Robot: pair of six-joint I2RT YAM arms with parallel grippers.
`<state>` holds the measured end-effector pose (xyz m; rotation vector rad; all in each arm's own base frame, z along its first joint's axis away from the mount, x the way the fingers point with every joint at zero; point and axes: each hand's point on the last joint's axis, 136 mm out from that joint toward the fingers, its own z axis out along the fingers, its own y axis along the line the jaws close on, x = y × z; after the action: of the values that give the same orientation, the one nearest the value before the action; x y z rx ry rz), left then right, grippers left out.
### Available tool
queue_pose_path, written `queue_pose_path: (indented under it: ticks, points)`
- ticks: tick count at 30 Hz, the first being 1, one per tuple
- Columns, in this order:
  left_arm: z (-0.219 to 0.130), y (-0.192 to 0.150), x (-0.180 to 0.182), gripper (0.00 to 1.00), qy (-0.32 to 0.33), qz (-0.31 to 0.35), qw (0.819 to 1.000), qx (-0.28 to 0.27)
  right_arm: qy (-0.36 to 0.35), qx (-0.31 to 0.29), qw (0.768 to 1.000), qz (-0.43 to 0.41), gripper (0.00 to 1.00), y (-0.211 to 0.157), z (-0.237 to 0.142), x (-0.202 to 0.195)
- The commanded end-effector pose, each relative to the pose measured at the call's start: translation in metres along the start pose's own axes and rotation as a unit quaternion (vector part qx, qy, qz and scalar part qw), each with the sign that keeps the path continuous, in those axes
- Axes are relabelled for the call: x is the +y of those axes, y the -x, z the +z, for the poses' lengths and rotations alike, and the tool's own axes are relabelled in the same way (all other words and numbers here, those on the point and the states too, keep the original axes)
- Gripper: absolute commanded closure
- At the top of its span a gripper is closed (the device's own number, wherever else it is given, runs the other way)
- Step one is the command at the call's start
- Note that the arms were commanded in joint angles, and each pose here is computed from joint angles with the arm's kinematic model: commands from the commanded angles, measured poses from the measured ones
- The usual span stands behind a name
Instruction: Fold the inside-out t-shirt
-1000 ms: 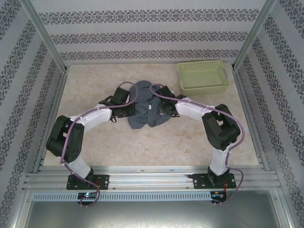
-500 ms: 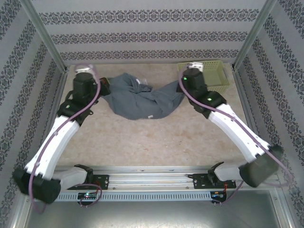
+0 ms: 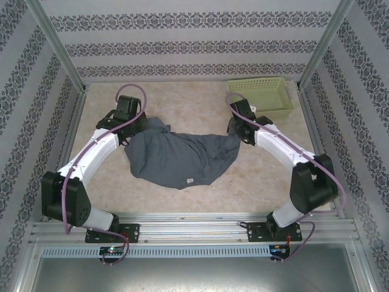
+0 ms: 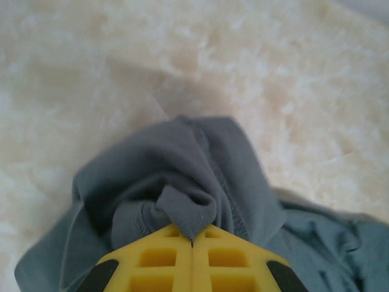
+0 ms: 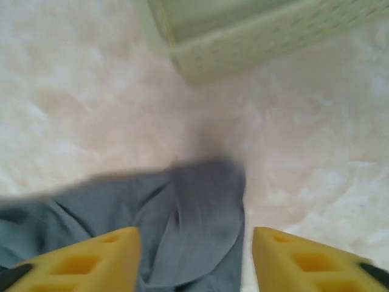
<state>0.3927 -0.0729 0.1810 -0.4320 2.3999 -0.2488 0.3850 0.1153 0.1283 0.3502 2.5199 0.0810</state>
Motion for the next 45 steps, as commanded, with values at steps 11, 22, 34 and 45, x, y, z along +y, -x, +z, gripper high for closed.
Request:
queue_pose_path:
  ticks: [11, 22, 34, 45]
  points:
    - [-0.007, -0.066, 0.050, 0.25, 0.083, 0.011, 0.991, 0.104, 0.017, 0.046, 0.992, -0.113, 0.29, -0.064, -0.008, 0.021]
    - [0.012, -0.115, 0.024, 0.15, 0.075, 0.118, 0.981, 0.132, 0.031, 0.147, 0.989, 0.010, 0.33, -0.134, 0.013, -0.001]
    - [0.059, -0.205, -0.012, 0.37, -0.040, 0.066, 0.943, 0.322, 0.091, 0.132, 0.986, -0.050, 0.51, -0.075, 0.094, 0.086]
    - [-0.012, -0.211, -0.093, 0.26, -0.162, 0.085, 0.947, 0.265, 0.172, 0.091, 0.977, -0.082, 0.48, 0.006, 0.106, 0.179]
